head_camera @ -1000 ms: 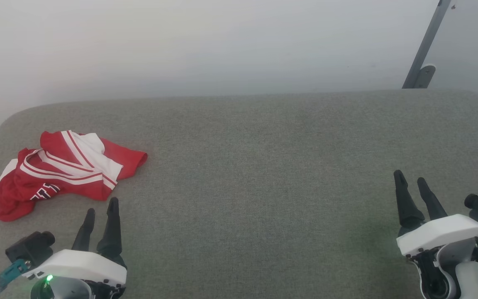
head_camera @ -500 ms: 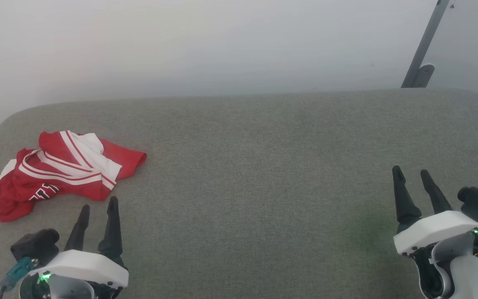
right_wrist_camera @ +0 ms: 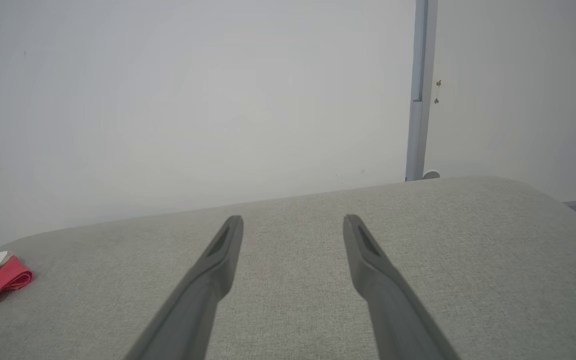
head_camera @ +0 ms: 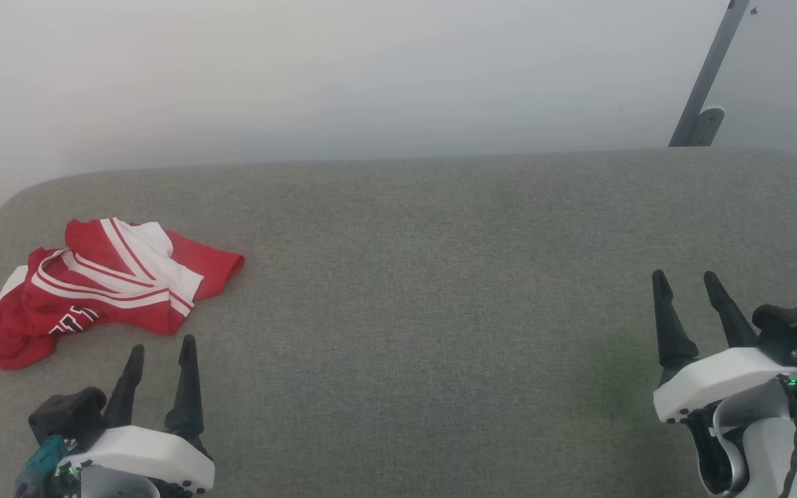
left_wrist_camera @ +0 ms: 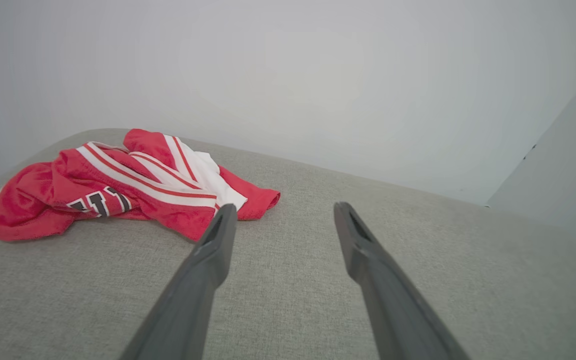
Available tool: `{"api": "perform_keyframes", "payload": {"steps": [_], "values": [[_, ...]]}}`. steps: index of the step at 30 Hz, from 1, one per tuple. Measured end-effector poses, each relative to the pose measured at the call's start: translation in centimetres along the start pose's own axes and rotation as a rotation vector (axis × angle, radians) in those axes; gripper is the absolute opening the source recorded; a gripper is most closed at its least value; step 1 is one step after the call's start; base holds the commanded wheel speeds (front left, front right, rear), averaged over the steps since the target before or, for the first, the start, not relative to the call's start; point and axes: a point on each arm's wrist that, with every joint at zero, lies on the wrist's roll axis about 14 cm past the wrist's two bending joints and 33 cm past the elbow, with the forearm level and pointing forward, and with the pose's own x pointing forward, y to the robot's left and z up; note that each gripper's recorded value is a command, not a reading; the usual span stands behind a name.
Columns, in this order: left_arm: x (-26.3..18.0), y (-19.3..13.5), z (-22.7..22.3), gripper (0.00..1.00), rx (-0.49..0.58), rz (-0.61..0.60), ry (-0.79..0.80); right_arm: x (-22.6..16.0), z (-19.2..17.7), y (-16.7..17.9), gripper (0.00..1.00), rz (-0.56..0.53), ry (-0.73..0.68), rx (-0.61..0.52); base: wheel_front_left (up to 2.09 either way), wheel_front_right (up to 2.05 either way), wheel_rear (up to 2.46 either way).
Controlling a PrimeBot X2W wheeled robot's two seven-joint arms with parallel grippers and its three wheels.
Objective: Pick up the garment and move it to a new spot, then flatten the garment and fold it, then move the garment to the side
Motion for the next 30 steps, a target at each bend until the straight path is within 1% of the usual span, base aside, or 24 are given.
{"api": "perform_keyframes", "payload": {"steps": [4, 14, 30], "values": [[-0.09, 0.15, -0.04, 1.00, 0.031, -0.001, -0.003, -0.02, -0.08, 0.11, 1.00, 0.007, 0.000, -0.034, 0.00, 0.00, 0.00], [-0.16, -0.15, 0.21, 1.00, 0.107, -0.029, -0.021, -0.07, 0.28, -0.06, 1.00, 0.004, -0.021, -0.070, 0.00, 0.00, 0.00], [-0.19, -0.58, 0.29, 1.00, 0.197, -0.066, -0.041, -0.29, 0.82, -0.31, 1.00, 0.007, -0.046, -0.145, 0.00, 0.00, 0.00]]}}
